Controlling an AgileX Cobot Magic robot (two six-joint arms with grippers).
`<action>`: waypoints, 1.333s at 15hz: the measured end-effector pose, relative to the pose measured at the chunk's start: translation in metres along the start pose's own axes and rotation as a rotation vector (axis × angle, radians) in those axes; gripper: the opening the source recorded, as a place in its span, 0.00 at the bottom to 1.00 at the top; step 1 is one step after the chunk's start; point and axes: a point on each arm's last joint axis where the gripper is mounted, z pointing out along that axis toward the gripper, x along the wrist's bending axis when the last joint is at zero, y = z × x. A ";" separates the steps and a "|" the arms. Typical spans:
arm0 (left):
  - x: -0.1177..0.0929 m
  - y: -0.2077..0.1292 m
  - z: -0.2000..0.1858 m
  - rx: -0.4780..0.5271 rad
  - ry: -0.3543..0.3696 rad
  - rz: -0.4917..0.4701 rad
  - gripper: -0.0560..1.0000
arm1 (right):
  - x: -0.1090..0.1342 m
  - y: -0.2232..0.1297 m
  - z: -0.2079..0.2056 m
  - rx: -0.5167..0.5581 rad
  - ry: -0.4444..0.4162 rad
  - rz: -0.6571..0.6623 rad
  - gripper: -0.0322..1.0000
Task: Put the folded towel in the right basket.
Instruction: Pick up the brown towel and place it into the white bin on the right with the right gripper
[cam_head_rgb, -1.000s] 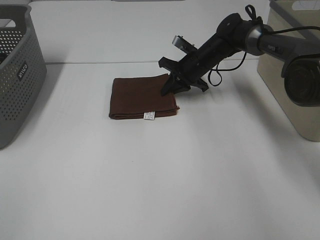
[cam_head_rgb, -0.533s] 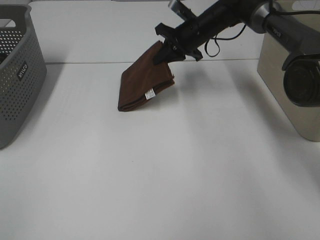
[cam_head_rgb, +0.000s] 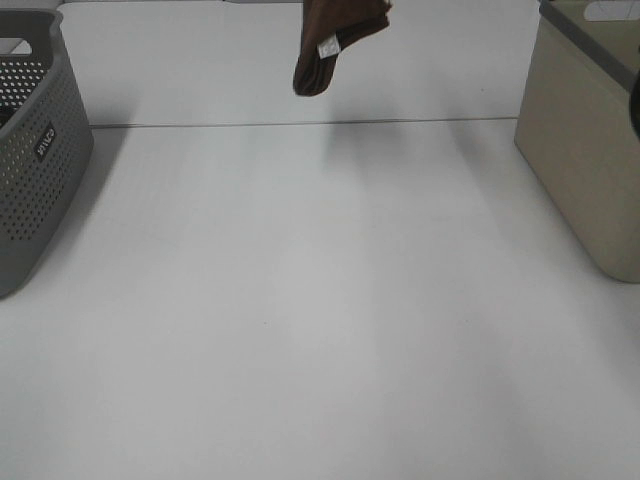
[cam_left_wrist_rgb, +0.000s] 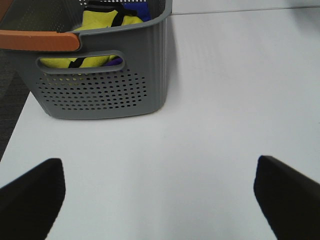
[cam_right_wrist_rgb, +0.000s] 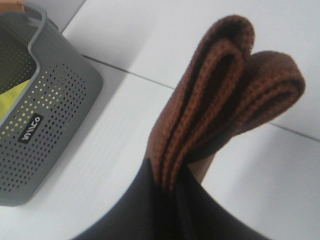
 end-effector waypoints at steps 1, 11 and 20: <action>0.000 0.000 0.000 0.000 0.000 0.000 0.98 | -0.003 0.010 -0.022 -0.039 -0.026 0.003 0.07; 0.000 0.000 0.000 0.000 0.000 0.000 0.98 | -0.109 0.002 -0.200 -0.034 -0.506 0.085 0.07; 0.000 0.000 0.000 0.000 0.000 0.000 0.98 | -0.167 -0.063 -0.216 0.226 -0.652 0.171 0.07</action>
